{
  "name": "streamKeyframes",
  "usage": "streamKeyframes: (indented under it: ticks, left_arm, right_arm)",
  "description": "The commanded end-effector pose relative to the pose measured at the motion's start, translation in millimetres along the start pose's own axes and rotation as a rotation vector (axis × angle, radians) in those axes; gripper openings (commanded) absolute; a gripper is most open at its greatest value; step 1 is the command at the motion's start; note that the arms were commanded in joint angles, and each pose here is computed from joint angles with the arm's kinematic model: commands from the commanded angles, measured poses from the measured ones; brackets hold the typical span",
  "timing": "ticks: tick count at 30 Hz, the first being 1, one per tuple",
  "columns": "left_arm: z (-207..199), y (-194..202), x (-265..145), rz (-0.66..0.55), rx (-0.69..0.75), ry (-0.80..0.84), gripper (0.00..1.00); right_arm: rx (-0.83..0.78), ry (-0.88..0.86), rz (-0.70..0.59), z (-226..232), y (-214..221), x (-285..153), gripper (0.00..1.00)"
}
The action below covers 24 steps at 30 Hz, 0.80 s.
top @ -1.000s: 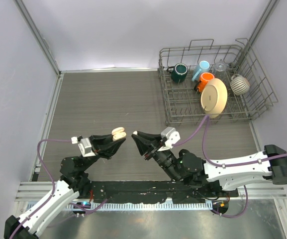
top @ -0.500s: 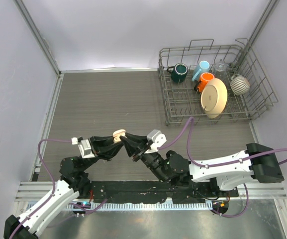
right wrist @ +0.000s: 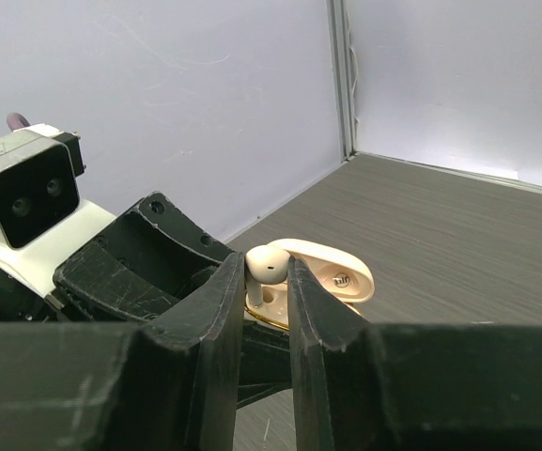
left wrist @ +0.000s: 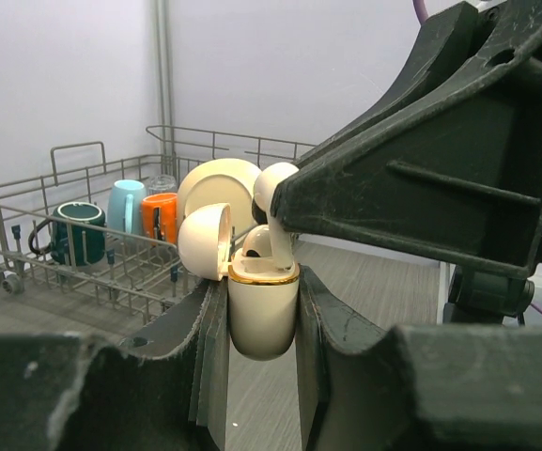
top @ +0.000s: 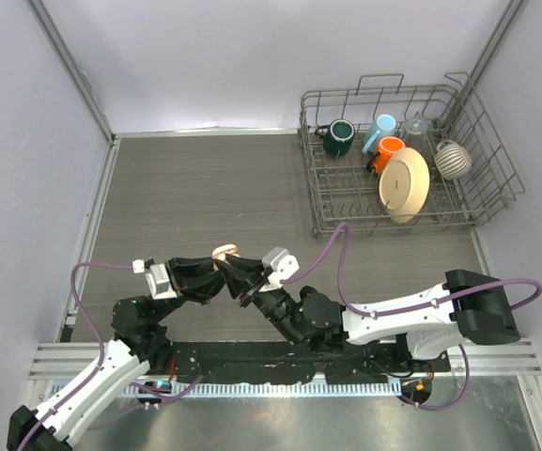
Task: Insert the wireless bluetooth earbuds into the charging case
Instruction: Place the earbud in the charging case.
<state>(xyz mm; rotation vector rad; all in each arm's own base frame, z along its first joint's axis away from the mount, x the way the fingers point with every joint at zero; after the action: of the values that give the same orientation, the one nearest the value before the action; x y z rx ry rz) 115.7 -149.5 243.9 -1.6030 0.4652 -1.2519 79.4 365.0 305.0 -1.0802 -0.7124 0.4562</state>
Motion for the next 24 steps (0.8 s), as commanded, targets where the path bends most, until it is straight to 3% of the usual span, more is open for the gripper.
streamKeyframes:
  ticks: [1, 24]
  left_arm:
    - [-2.3, -11.4, 1.1, -0.065, 0.027, 0.016, 0.00]
    - [0.1, -24.5, -1.7, -0.140, 0.040, -0.034, 0.00]
  right_arm:
    - [0.097, 0.014, -0.075, 9.7, -22.6, 7.7, 0.01]
    - [0.089, 0.002, 0.010, 8.4, 4.2, 6.9, 0.01]
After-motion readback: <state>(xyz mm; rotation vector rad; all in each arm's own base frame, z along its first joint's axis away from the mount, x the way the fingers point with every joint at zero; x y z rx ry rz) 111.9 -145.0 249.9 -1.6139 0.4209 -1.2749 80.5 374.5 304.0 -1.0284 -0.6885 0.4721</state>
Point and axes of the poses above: each gripper's point midway between its finger pads, its own x axis out along the fingers, its own z axis along the line the jaws close on, y = z × x, the point moved 7 cm from there along -x, back along the fingers, and after that the axes turned 5 degrees about x, right-handed, at the moved point
